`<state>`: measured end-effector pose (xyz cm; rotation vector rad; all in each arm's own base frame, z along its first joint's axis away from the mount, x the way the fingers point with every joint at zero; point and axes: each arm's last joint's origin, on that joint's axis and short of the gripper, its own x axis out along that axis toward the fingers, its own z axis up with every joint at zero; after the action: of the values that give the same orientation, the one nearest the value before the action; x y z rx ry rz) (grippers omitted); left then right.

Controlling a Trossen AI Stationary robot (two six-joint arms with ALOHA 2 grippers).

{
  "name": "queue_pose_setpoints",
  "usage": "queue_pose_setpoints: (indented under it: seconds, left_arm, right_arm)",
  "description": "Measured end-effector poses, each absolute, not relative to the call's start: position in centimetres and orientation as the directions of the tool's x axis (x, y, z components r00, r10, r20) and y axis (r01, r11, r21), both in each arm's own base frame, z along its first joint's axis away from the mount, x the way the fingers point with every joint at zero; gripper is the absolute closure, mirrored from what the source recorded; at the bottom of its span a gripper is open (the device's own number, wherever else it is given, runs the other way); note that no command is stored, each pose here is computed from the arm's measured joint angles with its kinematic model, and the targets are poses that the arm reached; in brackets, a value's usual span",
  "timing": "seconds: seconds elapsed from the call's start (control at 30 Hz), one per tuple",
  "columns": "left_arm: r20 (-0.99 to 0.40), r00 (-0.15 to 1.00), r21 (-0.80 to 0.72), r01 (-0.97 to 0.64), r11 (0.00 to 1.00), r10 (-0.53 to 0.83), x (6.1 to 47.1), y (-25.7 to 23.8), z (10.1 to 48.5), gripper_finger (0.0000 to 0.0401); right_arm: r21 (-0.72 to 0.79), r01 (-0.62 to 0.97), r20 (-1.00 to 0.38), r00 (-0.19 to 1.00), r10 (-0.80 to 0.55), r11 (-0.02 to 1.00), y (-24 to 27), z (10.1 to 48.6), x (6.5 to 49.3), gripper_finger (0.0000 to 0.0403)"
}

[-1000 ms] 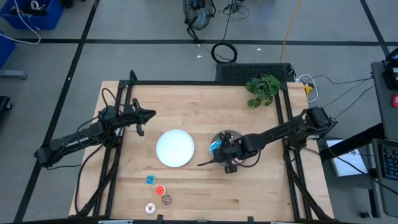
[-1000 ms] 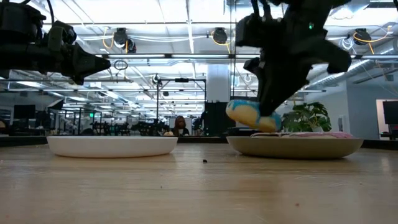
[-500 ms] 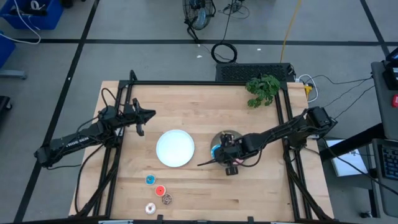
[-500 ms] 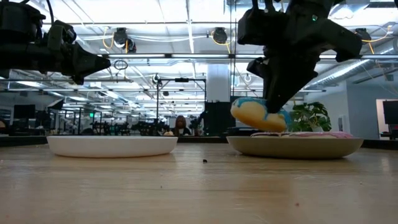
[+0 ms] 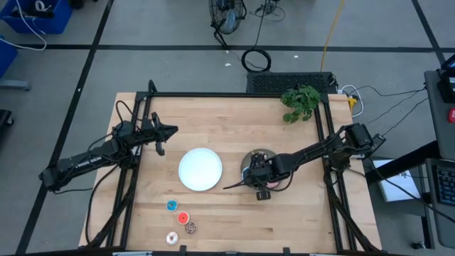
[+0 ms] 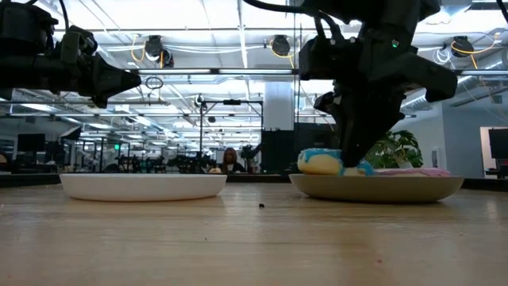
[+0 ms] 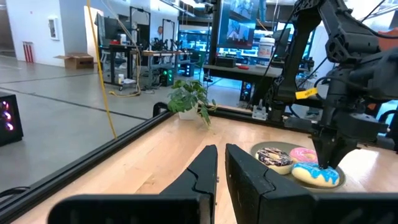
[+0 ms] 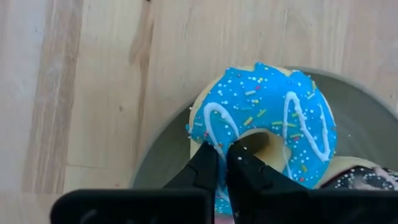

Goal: Pick & Place donuts
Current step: Put the large blue donut on the gray plate, then put the small blue donut on the white plate

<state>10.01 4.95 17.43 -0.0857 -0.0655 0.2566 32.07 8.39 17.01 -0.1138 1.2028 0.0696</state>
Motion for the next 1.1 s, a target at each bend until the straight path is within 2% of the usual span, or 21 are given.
queue_pose_setpoints:
  seconds: [0.17, 0.5, 0.7, 0.93, 1.1]
  left_arm:
    - [0.054, 0.965, -0.093, -0.25, 0.964, 0.256, 10.0, 4.9, 17.4, 0.0364]
    - [0.054, 0.965, -0.092, -0.25, 0.964, 0.256, 10.0, 4.9, 17.4, 0.0364]
    - [0.054, 0.965, -0.093, -0.25, 0.964, 0.256, 10.0, 4.9, 17.4, 0.0364]
    - [0.052, 0.965, -0.093, -0.25, 0.964, 0.256, 10.0, 4.9, 17.4, 0.0364]
    - [0.049, 0.965, -0.094, -0.251, 0.963, 0.256, 10.0, 4.9, 17.4, 0.0364]
  right_arm:
    - [-0.051, -0.111, -0.932, 0.363, -0.008, 0.993, 8.3, 17.0, 32.1, 0.0368]
    - [-0.045, -0.089, -0.936, 0.353, -0.011, 0.995, 8.2, 17.0, 32.0, 0.0269]
    - [-0.036, -0.063, -0.935, 0.355, -0.012, 0.997, 8.1, 17.9, 31.6, 0.0232]
    - [-0.002, -0.05, -0.874, 0.486, 0.023, 0.999, 7.9, 21.6, 30.8, 0.0226]
    - [0.011, -0.102, -0.735, 0.674, 0.077, 0.995, 8.1, 25.8, 30.0, 0.0268]
